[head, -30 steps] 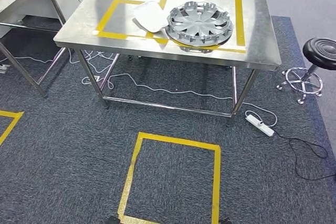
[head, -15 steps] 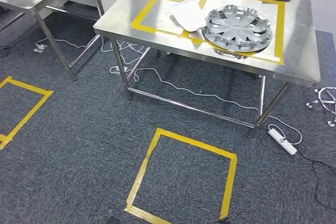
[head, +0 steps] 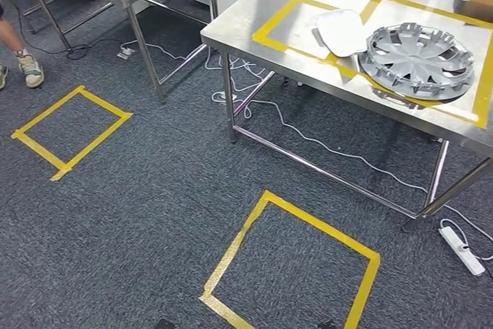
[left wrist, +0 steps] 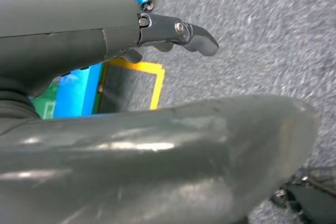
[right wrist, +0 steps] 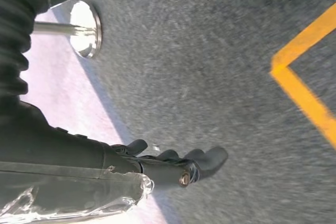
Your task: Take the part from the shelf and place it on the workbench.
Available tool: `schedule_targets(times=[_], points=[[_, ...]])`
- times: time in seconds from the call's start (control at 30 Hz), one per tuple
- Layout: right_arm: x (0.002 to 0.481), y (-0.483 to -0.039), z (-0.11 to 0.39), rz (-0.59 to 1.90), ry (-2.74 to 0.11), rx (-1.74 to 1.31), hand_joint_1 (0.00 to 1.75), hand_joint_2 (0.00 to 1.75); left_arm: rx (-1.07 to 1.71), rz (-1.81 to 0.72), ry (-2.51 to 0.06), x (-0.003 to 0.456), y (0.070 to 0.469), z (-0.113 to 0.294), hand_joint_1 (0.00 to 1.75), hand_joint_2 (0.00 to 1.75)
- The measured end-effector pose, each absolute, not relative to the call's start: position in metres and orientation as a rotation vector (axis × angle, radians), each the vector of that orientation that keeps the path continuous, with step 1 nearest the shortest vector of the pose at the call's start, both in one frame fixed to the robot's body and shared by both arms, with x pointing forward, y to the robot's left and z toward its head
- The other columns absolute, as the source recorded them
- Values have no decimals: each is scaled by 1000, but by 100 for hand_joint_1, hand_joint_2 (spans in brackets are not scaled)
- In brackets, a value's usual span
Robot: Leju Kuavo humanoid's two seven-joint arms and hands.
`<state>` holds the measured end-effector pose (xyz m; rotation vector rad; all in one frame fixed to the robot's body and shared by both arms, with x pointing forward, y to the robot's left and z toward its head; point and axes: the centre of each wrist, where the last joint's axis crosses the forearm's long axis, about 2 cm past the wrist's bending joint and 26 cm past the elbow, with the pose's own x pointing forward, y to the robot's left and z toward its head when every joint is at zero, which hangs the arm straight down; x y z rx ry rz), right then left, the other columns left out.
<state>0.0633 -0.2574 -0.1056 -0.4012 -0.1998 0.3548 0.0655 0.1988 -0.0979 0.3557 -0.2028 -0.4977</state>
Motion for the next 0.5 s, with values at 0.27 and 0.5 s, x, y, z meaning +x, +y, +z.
schedule_targets(times=[0.27,0.5], points=[[61,-258,-106,358,-194,-401,0,175,344,-506,-193,65,198,-98,0,0],[64,-258,-106,361,-205,-403,0,175,350,-510,-201,67,198,-98,0,0]])
